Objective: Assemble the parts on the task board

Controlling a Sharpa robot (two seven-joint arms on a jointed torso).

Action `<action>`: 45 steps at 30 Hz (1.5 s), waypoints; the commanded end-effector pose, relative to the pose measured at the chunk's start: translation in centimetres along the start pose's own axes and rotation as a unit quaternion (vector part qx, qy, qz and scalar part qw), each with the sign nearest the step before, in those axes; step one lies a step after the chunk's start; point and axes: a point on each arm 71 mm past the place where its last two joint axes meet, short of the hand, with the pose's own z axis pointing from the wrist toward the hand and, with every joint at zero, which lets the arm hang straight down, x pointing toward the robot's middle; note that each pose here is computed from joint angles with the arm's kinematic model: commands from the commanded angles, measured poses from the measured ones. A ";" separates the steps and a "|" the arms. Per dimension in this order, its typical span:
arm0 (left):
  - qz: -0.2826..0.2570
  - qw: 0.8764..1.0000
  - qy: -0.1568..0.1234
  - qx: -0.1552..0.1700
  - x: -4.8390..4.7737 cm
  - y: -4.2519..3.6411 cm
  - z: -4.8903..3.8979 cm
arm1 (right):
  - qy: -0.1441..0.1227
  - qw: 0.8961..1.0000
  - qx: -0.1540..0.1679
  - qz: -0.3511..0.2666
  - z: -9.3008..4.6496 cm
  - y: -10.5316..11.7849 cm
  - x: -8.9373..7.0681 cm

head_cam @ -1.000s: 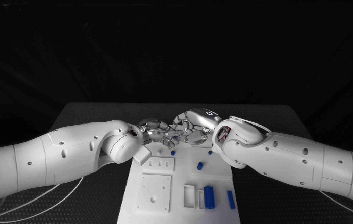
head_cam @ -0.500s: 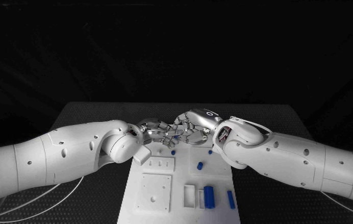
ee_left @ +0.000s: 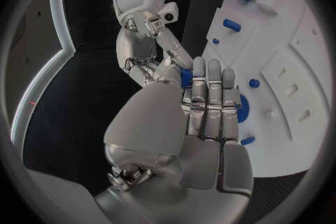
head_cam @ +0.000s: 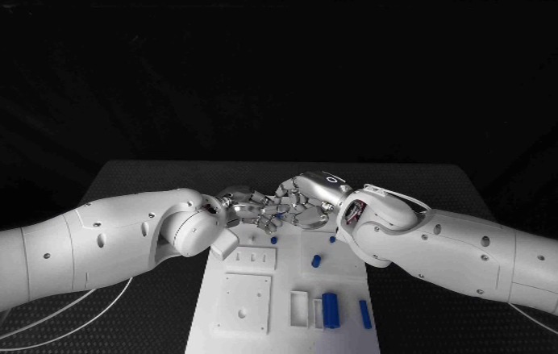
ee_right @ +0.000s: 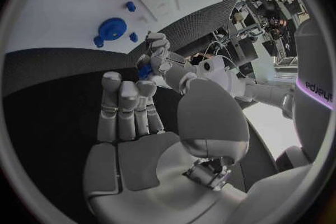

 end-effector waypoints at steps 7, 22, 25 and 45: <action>-0.003 1.000 0.012 0.004 0.29 -0.18 0.03 | 0.001 1.000 -0.001 -0.004 -0.1 0.1 0.1; -0.007 1.000 0.007 0.002 0.27 -0.16 0.03 | 0.003 1.000 0.003 -0.005 -0.1 0.0 0.2; -0.008 1.000 0.005 0.001 0.21 -0.13 0.02 | 0.002 1.000 0.003 -0.004 -0.1 0.0 0.1; -0.008 1.000 0.006 -0.007 -0.05 0.10 -0.15 | 0.002 1.000 0.008 -0.006 -0.2 -0.4 0.1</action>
